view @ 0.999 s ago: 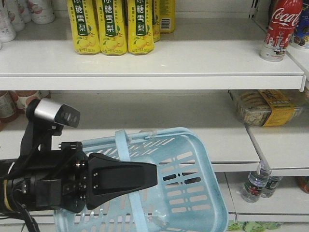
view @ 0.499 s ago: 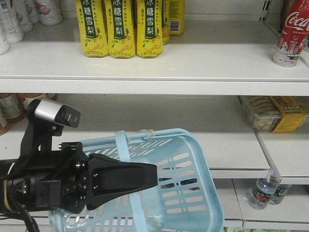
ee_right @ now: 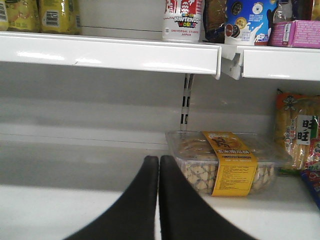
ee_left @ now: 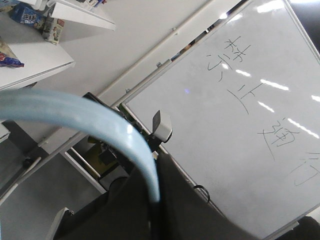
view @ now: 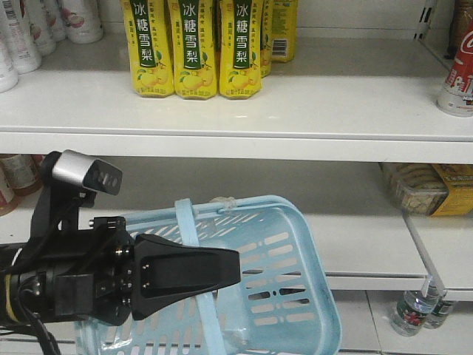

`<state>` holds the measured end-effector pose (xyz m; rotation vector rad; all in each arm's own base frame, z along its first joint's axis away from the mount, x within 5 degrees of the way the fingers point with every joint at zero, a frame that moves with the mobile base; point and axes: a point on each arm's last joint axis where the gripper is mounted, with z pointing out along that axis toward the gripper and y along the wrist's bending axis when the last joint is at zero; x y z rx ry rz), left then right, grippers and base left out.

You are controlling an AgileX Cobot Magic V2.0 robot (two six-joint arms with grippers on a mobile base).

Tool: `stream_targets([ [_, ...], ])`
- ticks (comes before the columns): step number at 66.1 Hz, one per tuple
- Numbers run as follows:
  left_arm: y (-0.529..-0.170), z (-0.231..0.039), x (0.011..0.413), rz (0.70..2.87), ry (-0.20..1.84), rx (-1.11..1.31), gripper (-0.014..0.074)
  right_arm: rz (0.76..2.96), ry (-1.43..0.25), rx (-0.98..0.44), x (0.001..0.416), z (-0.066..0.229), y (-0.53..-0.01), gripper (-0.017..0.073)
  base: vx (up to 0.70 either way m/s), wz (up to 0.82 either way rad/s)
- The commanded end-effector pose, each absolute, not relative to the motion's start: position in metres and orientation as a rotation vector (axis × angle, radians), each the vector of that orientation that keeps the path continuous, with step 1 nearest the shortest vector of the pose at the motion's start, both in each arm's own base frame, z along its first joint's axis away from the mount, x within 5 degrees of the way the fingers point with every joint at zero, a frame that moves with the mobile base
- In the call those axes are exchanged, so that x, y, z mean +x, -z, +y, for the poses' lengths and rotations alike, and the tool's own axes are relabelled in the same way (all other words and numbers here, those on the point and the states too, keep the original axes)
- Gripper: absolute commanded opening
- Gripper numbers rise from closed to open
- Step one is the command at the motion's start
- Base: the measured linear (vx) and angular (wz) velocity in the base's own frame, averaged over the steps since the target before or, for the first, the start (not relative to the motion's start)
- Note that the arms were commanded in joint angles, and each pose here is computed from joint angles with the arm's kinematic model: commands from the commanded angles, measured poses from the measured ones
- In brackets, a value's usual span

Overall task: Place coke in basket with both arms
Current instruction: 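Move the right gripper toward the red Coca-Cola bottle on the shelf, then position the open right gripper around the red Coca-Cola bottle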

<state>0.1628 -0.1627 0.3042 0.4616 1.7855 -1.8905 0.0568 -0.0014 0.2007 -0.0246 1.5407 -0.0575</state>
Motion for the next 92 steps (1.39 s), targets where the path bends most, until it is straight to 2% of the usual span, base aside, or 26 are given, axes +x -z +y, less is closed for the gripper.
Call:
stream_targets([
  [1, -0.3317, -0.1591, 0.1472, 1.541, 2.104, 0.572, -0.0007, 1.464, 0.062, -0.037, 0.0554, -0.0005, -0.2044, -0.0005, 0.06, -0.02],
  [92, -0.3317, -0.1591, 0.1472, 1.541, 2.104, 0.572, -0.0007, 1.464, 0.062, -0.037, 0.0554, -0.0005, -0.2044, -0.0005, 0.03, -0.04],
])
